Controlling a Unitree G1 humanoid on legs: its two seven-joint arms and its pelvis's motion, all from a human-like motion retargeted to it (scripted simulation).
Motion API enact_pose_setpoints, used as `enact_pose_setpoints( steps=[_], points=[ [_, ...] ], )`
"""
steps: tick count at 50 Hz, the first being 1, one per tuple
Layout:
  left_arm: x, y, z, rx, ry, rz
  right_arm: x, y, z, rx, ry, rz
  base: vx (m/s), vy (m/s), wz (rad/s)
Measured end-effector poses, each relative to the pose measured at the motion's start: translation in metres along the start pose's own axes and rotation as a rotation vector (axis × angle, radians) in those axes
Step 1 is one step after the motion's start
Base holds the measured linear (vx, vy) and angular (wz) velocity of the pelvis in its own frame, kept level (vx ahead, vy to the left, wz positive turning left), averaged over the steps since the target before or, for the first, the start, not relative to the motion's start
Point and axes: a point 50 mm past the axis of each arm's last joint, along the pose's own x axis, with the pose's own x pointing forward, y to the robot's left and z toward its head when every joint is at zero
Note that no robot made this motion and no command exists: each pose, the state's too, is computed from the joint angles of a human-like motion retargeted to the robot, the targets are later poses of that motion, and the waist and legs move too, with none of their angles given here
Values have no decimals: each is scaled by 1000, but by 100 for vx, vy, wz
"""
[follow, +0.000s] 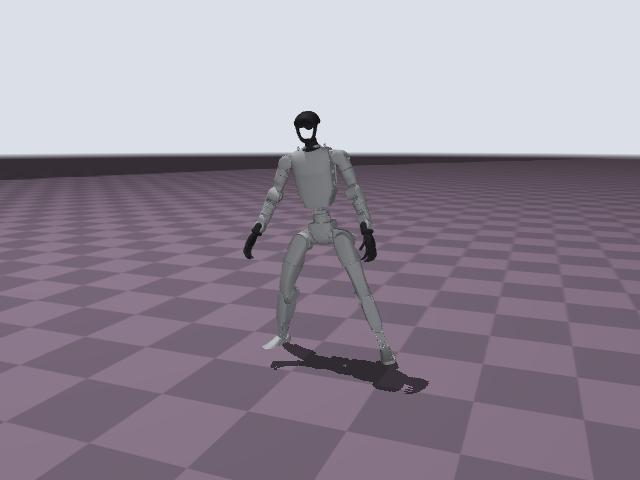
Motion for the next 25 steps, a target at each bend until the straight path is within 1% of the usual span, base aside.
enact_pose_setpoints(
  steps=[5, 9, 15, 18, 20, 22, 23, 25],
  points=[
    [-3, -21, -13, 20, 91, -120, 5, 5, 22, 29, -38, 54, -2, -52, 4],
    [-4, -31, -13, 53, 84, -211, 4, 13, 21, 69, -41, 100, 3, -35, -35],
    [-5, -39, -13, -55, 85, -214, 3, 27, 14, 41, -11, 139, 3, -23, -41],
    [-6, -44, -13, -79, 91, -264, 2, 38, 13, 10, 3, 187, 5, -18, -16],
    [-9, -46, -19, 3, 80, -302, 0, 51, 14, 60, -30, 218, 7, -19, -5],
    [-8, -41, -15, -39, 62, -295, -2, 65, 17, 10, -39, 269, 2, -21, -20],
    [-5, -35, -10, -101, 47, -276, -2, 71, 20, -46, -43, 291, -1, -21, -25],
    [-3, -23, -5, -90, 16, -244, -5, 87, 27, -70, -87, 323, 0, -21, -14]
  ],
)
